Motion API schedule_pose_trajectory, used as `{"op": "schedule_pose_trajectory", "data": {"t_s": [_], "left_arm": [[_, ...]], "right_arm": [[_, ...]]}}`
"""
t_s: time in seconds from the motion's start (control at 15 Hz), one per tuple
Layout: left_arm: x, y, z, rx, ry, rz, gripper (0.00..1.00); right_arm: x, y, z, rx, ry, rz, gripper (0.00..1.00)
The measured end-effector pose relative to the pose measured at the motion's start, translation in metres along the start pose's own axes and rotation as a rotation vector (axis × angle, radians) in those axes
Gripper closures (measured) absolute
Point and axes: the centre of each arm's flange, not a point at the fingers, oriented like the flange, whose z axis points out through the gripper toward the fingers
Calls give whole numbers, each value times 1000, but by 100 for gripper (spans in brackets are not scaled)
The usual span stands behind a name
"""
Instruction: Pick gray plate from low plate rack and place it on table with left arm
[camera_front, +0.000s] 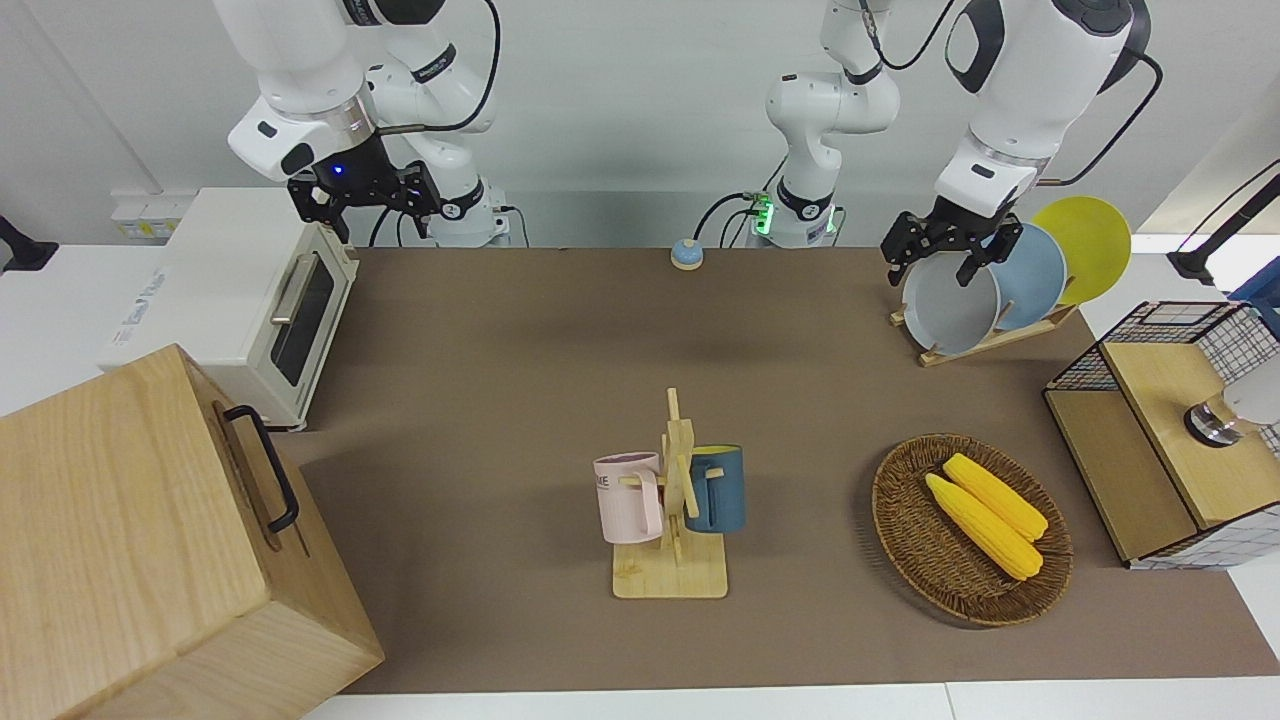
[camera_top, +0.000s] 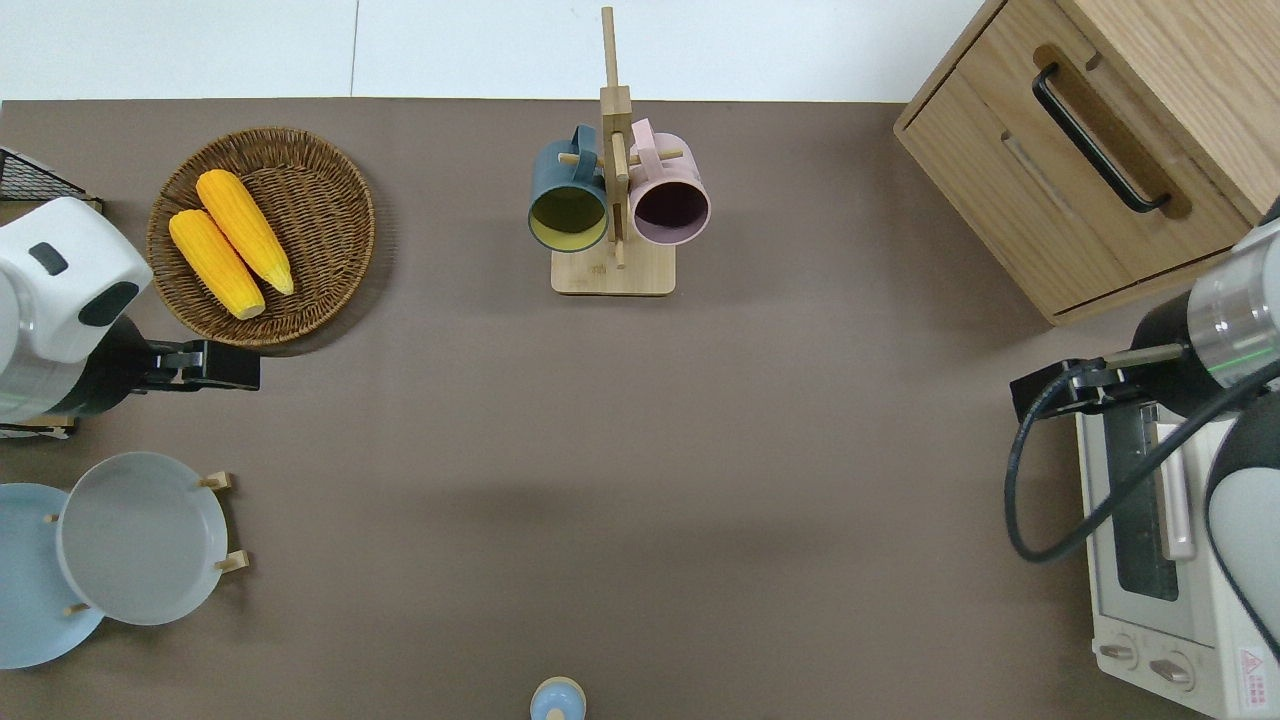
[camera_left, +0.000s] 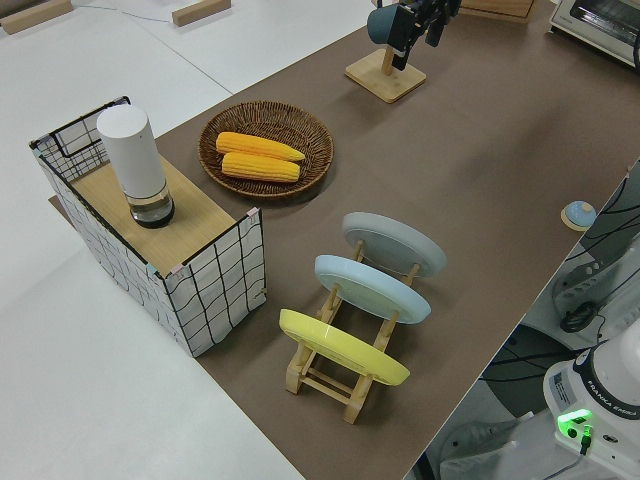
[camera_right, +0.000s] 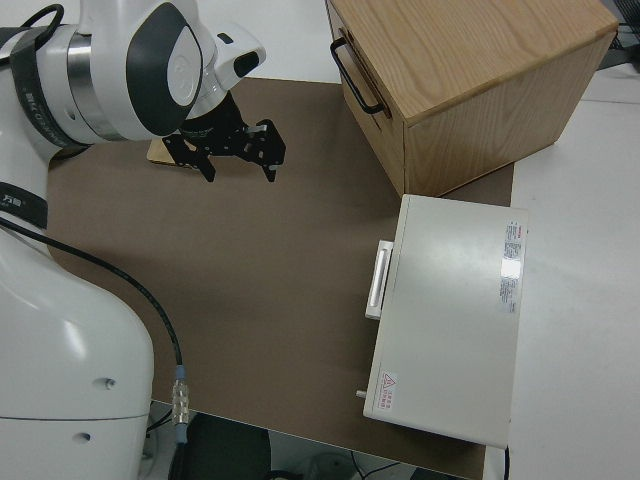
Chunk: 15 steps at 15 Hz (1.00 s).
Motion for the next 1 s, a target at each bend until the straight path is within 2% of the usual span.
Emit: {"op": "schedule_pose_trajectory", "data": {"t_s": [0.67,0.87,1.0], "left_arm": [[-2,-11,1,8,-18,-17,0],[-3,-17,2,55,-30,-15,0],[-6,-25,4,113,-58,-14,0]], "right_arm": [[0,0,0,0,0,0,1],[0,0,0,0,0,0,1],[0,0,0,0,0,0,1]]}}
